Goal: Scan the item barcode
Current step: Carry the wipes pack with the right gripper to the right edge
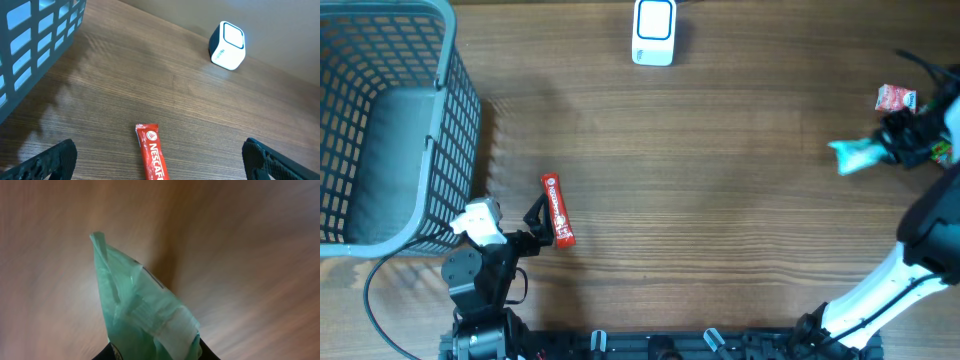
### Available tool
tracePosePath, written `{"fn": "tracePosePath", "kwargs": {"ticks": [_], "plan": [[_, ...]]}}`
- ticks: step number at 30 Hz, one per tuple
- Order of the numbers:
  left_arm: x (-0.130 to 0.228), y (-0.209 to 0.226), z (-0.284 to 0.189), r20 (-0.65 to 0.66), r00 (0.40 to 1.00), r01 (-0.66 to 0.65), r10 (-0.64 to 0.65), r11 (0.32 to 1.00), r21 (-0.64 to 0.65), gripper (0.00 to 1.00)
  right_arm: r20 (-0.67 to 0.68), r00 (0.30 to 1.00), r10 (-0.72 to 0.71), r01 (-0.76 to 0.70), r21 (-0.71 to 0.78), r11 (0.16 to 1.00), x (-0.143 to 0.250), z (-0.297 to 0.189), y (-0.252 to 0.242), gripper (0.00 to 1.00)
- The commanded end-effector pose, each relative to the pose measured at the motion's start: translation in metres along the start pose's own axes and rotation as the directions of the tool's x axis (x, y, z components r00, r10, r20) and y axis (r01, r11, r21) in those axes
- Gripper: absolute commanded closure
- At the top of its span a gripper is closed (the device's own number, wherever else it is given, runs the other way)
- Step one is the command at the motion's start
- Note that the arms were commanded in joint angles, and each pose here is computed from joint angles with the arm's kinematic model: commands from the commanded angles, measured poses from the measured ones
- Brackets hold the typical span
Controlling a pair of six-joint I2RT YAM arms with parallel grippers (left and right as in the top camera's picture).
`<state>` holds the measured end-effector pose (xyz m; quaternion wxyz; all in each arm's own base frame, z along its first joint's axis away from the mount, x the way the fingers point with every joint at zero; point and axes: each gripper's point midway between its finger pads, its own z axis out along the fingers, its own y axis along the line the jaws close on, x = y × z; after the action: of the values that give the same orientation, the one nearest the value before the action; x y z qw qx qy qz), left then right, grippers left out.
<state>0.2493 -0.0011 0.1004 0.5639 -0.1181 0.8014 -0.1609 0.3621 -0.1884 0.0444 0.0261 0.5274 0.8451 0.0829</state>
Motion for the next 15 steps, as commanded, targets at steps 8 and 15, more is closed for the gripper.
{"fn": "tracePosePath", "kwargs": {"ticks": [8, 15], "plan": [[0.002, 0.0, 0.0, -0.005, 1.0, 0.005, -0.005, 1.0, 0.003, 0.0, 0.048, 0.998, 0.029, -0.028, -0.026, 0.999, -0.025, -0.024, -0.02, 0.0], [0.002, 0.0, 0.0, -0.005, 1.0, 0.005, -0.005, 1.0, 0.003, 0.0, 0.235, 0.926, -0.295, 0.354, -0.273, 0.894, 0.048, -0.156, 0.073, 0.0]]}}
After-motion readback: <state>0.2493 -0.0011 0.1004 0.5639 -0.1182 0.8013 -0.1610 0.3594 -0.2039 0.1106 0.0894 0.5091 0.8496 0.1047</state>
